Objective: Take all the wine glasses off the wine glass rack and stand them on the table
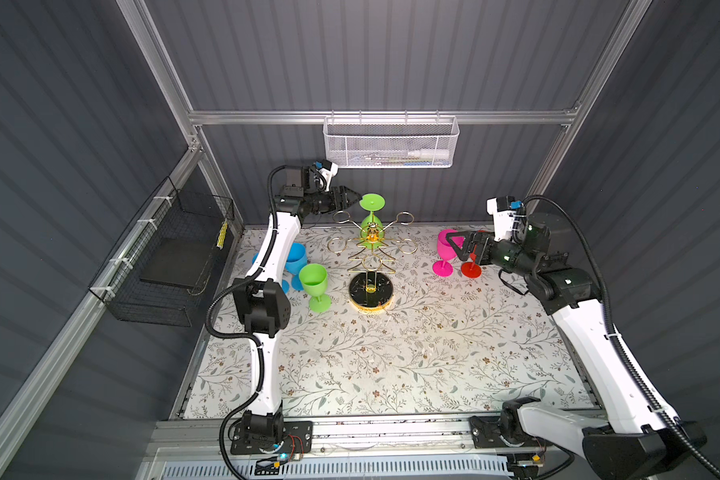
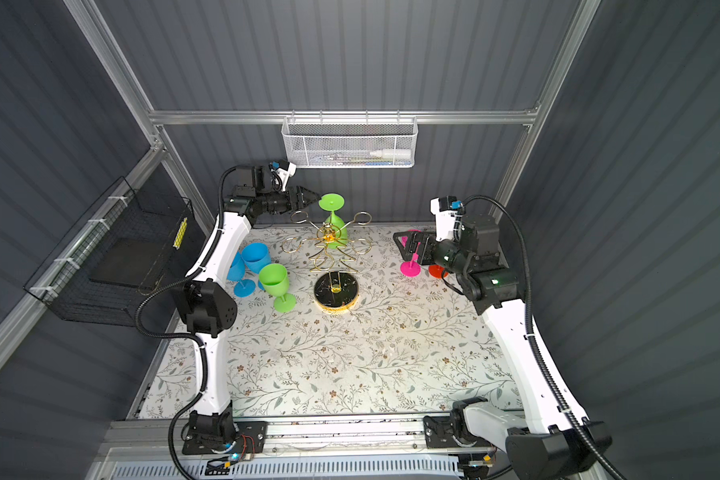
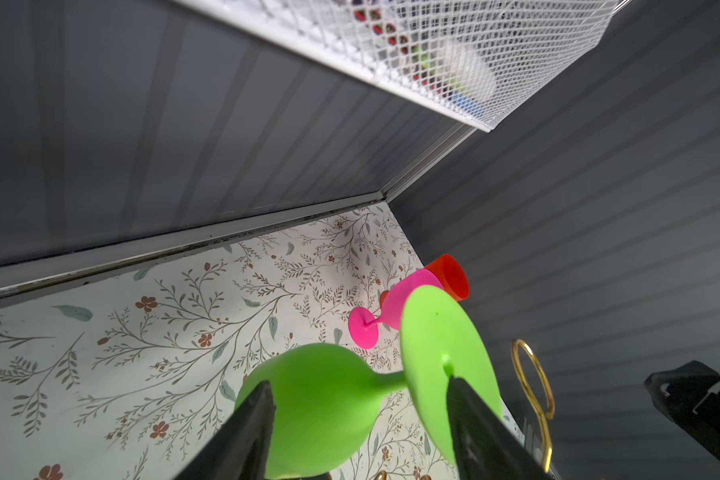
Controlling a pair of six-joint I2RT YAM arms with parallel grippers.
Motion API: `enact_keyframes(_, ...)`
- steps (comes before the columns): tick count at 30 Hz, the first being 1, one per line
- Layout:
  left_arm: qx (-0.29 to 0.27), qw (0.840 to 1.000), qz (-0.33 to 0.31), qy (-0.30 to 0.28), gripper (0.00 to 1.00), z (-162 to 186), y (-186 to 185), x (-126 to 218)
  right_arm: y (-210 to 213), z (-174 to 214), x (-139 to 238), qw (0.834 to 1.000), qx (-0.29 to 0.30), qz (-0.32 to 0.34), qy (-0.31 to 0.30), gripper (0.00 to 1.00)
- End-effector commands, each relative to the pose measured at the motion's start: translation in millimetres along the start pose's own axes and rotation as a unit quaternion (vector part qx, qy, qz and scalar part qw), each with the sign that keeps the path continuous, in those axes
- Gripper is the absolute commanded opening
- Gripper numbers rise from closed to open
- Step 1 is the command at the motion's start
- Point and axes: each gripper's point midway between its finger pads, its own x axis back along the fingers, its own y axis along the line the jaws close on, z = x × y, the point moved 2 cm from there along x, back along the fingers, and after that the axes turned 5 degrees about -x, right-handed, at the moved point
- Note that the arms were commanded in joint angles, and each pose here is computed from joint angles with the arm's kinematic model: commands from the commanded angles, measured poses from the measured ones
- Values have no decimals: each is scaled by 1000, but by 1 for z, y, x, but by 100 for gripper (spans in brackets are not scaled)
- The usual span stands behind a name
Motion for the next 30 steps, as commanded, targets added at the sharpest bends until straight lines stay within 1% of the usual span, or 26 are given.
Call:
enact_keyframes(1,-10,1000,22,-1,67,-6,-20,-4,1,6,5,1000,-2,-1,5,99)
enact_keyframes(11,-4,999,41,6,65,-2,-29,-7,-1,10,5,1000,-4,3,8,99)
enact_keyframes(18,14,999,31,33,61,12,-21,-10,0,9,4,1000,-4,1,9,99)
enact_keyframes(25,7,999,33,38,59,14,-24,-12,-1,9,5,1000,-4,3,9,99)
enact_keyframes(30,3,998,29,53,58,22,-25,-22,0,9,7,1000,-3,4,9,99)
